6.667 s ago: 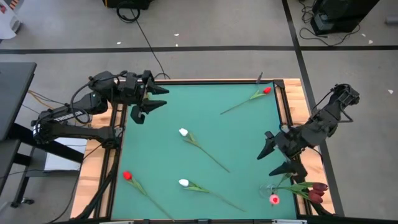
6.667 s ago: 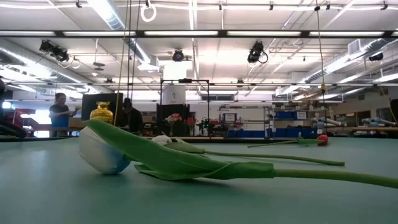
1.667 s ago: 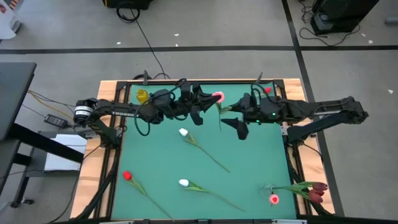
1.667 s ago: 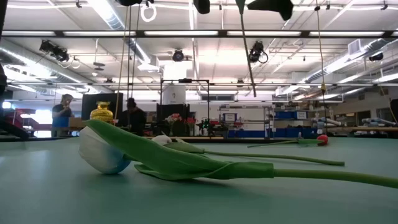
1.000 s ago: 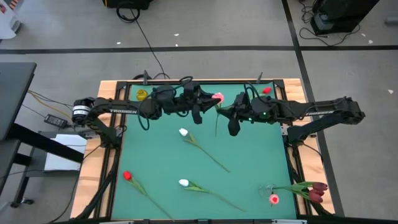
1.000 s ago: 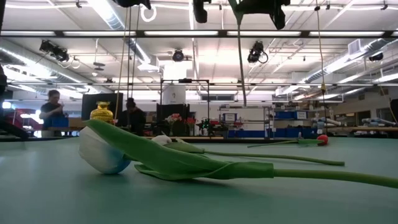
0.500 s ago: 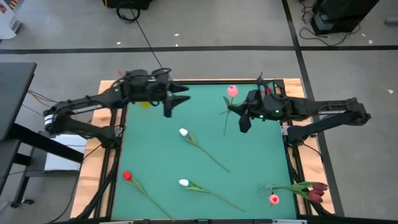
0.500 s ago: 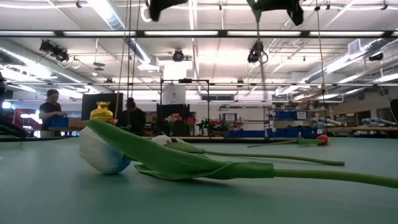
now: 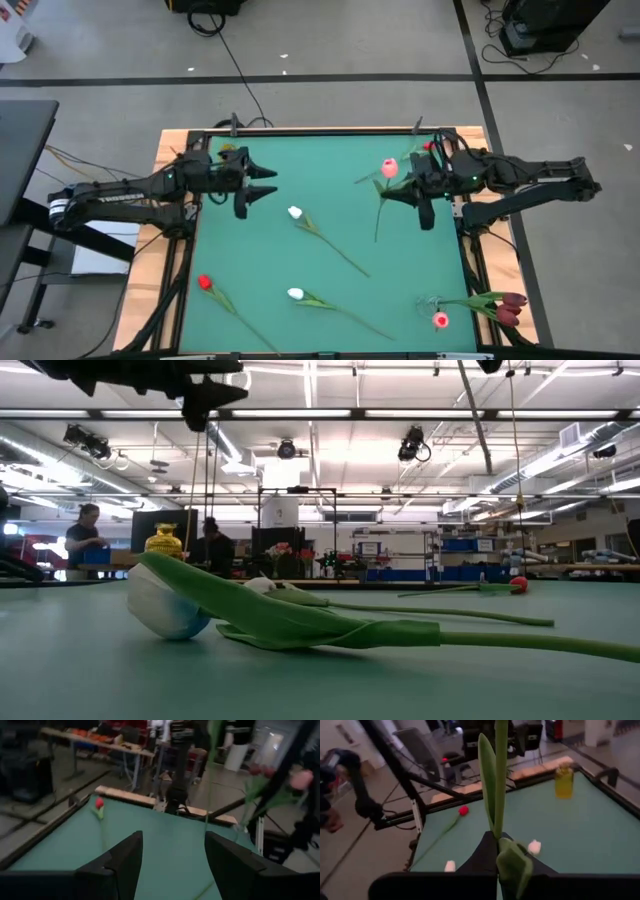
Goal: Sort flowers into vase by color
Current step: Put the pink tulip into the transparent vase
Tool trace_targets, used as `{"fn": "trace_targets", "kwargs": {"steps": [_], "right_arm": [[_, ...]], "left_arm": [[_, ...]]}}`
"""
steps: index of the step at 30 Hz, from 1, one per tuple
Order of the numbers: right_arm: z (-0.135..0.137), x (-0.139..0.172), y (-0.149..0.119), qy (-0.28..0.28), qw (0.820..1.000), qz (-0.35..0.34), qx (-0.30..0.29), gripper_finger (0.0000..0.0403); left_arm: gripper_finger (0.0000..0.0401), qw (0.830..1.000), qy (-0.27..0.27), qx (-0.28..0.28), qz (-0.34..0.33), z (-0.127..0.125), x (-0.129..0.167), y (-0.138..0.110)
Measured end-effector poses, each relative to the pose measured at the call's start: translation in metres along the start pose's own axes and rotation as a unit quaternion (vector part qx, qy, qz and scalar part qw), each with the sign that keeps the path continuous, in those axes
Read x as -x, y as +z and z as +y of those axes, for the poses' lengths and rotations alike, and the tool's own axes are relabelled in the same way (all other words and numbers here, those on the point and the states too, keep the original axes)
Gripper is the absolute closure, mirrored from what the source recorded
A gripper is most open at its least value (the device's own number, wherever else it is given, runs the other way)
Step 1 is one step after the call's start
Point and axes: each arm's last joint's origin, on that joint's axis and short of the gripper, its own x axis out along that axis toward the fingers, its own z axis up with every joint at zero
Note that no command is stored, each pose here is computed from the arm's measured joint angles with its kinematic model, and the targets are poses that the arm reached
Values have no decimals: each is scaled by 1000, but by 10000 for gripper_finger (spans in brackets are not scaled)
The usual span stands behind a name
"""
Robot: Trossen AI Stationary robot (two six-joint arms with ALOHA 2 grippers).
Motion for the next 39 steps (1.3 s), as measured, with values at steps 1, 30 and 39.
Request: {"fn": "trace_targets", "kwargs": {"steps": [1,30,39], "right_arm": [[2,1,0,10,1000,-3,8,400],[11,53,-6,198,979,46,-29,400],[10,99,-15,270,962,42,-7,400]], "left_arm": [[182,1000,-7,-14,-2,-3,1,1],[182,996,-52,-63,-36,-19,2,6],[182,996,-52,-63,-36,-19,2,6]]}}
